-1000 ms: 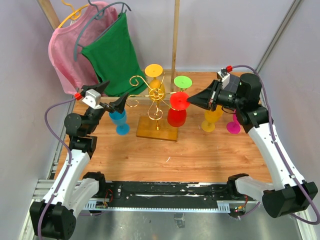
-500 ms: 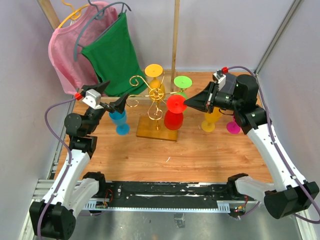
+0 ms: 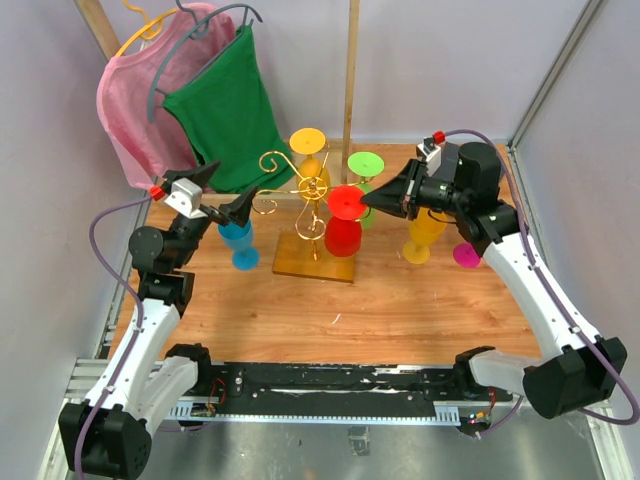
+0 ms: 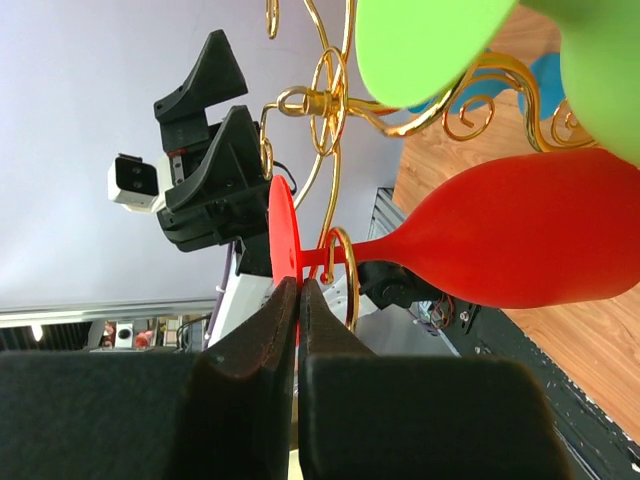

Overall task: Take the wine glass off the wine glass rack
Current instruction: Pick up the wine glass from the wine rack.

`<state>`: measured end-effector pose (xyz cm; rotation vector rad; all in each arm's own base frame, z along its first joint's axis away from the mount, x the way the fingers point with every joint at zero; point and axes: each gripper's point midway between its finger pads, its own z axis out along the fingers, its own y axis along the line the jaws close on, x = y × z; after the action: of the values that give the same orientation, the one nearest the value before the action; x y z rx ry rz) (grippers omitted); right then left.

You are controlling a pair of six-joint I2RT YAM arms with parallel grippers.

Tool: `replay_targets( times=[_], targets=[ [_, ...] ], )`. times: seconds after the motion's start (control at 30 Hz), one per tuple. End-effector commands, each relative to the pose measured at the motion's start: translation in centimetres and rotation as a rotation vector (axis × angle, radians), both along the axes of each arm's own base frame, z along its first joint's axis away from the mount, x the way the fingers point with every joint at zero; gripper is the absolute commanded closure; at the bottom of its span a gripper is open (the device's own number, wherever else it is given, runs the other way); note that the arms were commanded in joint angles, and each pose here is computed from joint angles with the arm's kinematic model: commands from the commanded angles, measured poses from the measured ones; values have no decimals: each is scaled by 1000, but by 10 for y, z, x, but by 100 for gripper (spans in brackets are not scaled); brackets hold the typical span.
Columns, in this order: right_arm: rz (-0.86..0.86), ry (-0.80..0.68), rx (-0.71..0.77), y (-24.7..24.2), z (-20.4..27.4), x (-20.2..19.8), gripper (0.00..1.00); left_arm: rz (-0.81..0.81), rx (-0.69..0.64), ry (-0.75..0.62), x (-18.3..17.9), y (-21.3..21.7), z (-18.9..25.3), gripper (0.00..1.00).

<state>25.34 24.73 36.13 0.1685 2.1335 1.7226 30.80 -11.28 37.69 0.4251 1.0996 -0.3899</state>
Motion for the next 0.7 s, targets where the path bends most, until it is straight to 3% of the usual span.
replay_targets(
  times=[0.0, 0.67],
  targets=[
    [19, -90, 33, 8, 26, 4, 99, -14, 13, -50, -6, -4, 17, 1],
    [-21, -114, 22, 5, 31, 25, 99, -11, 19, -48, -4, -4, 15, 1]
  ],
)
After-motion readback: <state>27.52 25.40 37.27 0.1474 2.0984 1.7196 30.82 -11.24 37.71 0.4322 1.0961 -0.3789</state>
